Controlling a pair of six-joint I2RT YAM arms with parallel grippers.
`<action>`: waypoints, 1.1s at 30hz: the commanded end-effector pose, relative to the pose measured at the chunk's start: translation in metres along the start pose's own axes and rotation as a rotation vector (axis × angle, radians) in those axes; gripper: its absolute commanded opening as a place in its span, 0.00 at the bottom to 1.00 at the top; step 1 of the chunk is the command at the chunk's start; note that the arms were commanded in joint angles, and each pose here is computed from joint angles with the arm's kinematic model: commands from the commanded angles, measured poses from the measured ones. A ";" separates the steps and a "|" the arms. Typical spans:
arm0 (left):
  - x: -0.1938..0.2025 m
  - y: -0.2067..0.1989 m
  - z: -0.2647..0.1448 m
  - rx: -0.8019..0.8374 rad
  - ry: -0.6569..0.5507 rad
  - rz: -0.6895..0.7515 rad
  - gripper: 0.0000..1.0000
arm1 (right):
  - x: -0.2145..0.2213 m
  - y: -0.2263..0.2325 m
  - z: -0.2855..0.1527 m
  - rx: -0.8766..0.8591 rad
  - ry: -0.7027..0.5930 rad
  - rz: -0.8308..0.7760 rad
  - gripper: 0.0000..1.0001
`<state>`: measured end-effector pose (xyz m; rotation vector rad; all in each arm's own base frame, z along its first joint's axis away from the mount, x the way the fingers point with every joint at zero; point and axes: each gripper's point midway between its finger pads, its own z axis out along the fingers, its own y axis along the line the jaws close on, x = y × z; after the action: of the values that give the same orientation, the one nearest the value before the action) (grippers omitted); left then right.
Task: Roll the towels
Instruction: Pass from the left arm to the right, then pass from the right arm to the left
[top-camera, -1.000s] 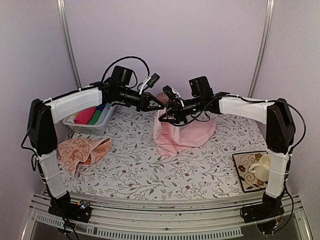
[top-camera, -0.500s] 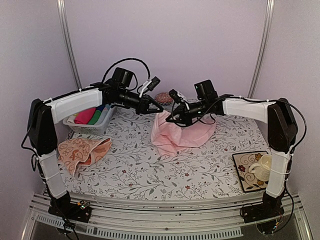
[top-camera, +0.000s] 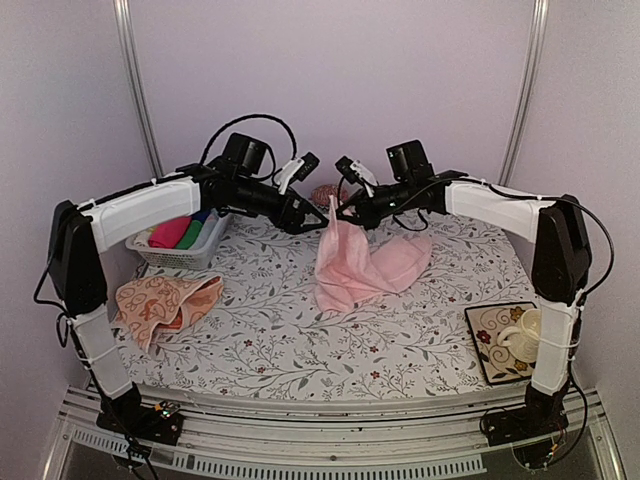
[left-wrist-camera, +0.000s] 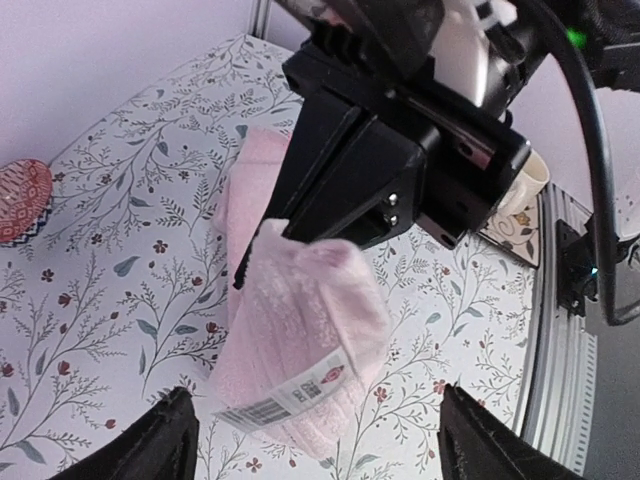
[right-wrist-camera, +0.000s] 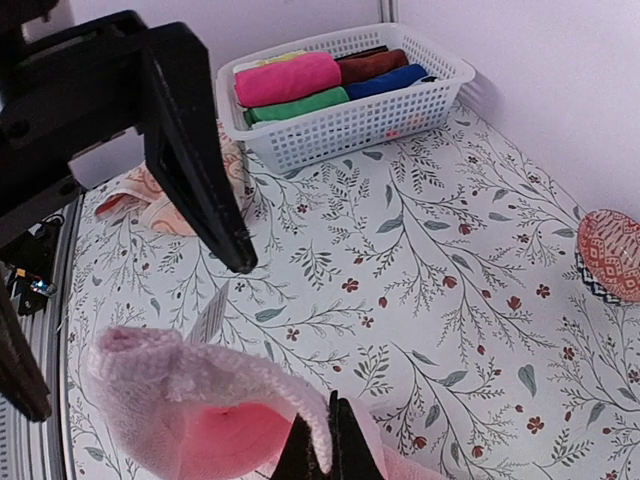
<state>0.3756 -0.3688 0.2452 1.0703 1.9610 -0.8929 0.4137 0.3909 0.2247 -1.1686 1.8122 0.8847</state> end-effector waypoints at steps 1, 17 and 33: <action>-0.034 -0.002 -0.013 -0.151 -0.073 -0.007 0.86 | 0.008 -0.016 0.008 0.093 0.063 0.093 0.01; -0.051 0.025 0.010 -0.387 -0.053 -0.163 0.77 | 0.012 -0.005 0.015 0.098 0.092 0.103 0.01; -0.026 0.020 0.022 -0.339 0.024 -0.201 0.61 | 0.012 -0.011 0.014 0.132 0.093 0.106 0.01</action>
<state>0.4135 -0.3817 0.2651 0.6834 2.1247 -0.6097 0.4218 0.3911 0.2017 -1.0662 1.9986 0.7681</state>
